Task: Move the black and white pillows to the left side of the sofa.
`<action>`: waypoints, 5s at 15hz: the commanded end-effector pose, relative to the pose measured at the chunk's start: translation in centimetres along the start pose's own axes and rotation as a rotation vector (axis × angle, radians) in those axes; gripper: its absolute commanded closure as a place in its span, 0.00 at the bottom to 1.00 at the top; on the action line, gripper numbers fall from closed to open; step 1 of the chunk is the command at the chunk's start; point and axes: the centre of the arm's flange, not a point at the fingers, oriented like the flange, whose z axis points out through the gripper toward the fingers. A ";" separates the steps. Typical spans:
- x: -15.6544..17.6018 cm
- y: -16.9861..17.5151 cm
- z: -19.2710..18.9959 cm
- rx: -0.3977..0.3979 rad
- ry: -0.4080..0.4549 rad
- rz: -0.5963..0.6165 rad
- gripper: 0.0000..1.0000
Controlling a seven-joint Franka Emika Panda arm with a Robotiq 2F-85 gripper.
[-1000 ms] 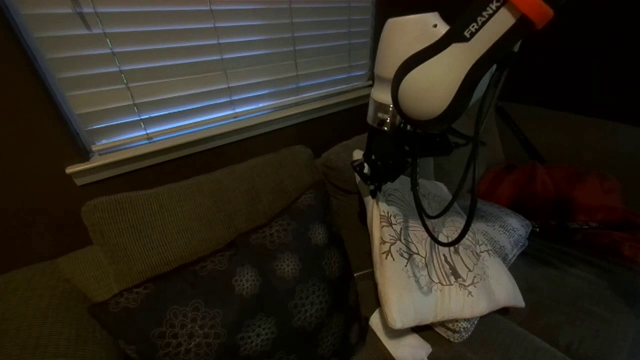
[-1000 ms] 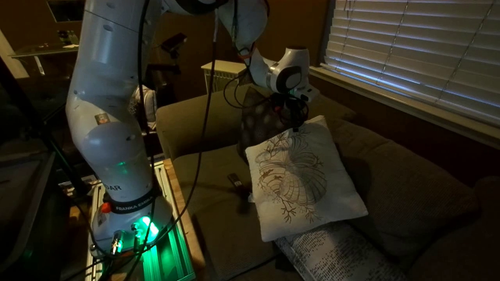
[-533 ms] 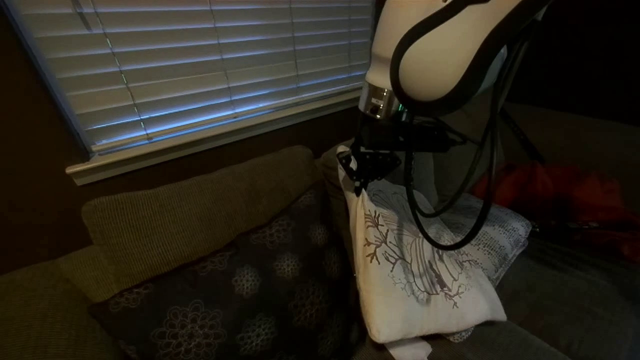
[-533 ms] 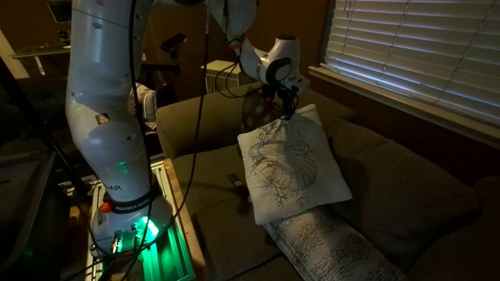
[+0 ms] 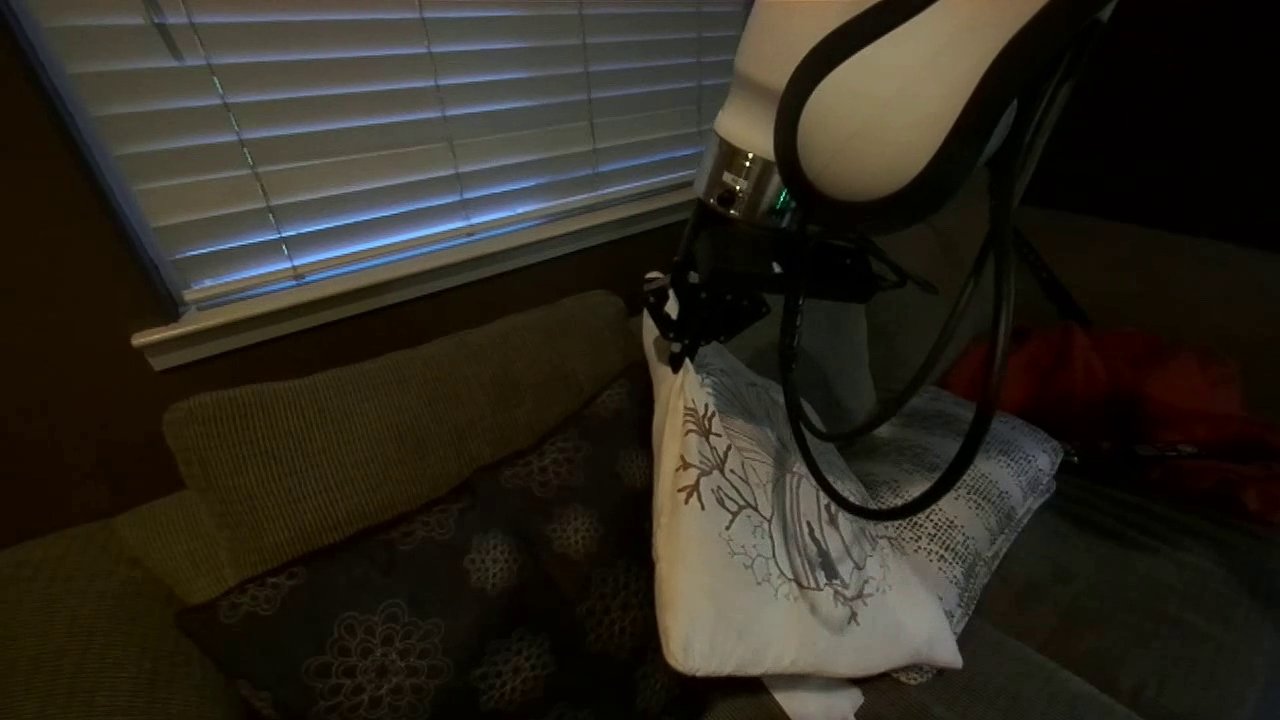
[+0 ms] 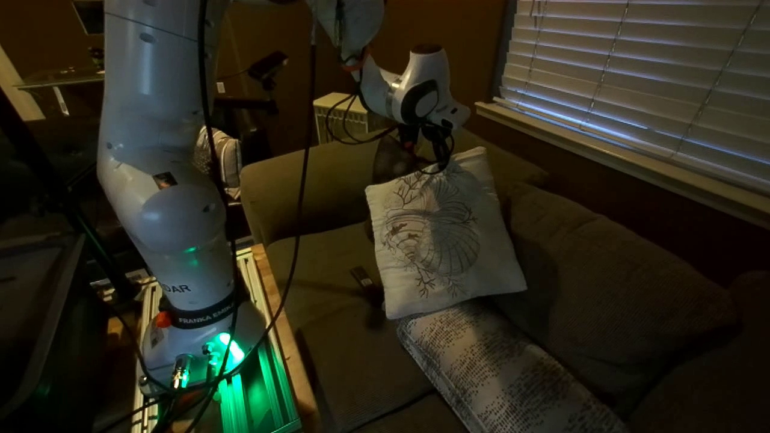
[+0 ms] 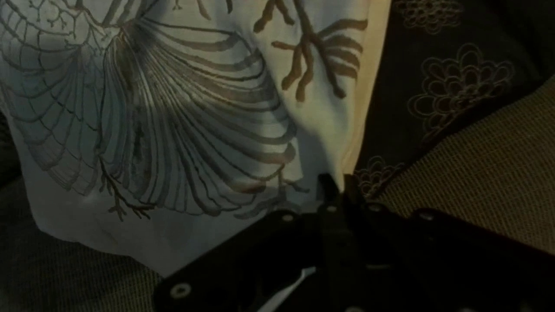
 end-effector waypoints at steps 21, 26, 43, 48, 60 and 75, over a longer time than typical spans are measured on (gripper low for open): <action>-7.1 -6.5 -0.2 0.117 0.016 0.079 0.99; -9.7 -8.1 -1.0 0.219 0.093 0.154 0.99; -12.1 -7.5 -0.3 0.444 0.236 0.156 0.96; -13.5 -8.3 -1.2 0.544 0.199 0.203 0.99; -16.6 -6.2 -0.4 0.766 0.253 0.459 0.99; -14.0 -1.2 5.8 0.936 0.136 0.605 0.99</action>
